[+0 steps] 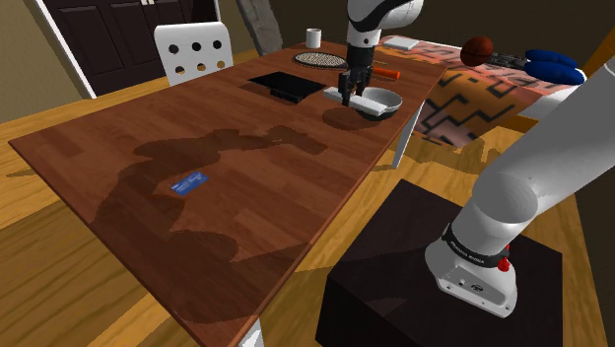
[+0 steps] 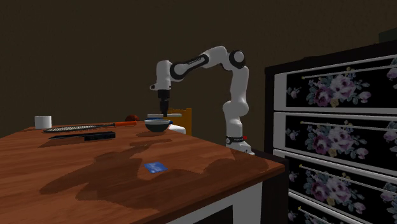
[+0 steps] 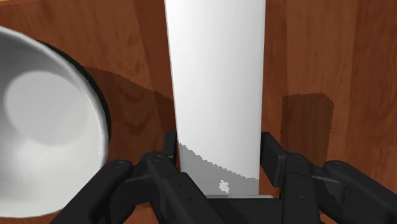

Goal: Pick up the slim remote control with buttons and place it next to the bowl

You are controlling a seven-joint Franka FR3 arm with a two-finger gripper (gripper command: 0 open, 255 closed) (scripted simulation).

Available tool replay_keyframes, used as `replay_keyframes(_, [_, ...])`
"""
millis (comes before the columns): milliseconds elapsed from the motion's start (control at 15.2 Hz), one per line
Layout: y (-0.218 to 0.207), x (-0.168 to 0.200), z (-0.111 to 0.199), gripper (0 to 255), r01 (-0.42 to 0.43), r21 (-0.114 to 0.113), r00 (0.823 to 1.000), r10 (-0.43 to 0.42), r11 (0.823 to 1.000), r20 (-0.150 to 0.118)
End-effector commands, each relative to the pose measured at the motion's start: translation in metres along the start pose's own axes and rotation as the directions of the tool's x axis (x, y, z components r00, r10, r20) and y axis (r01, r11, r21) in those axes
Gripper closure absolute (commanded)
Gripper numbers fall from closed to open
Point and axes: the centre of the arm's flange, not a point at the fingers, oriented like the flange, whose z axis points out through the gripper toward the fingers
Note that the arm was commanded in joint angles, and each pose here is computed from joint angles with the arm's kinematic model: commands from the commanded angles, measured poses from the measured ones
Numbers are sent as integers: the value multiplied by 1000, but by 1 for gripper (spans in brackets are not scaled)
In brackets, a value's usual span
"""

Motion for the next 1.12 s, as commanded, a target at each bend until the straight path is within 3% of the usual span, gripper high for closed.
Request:
replay_keyframes(0, [0,0,10,255,0,0,1000,0,1000,-1])
replay_keyframes(1056, [1,0,95,255,0,0,1000,0,1000,-1])
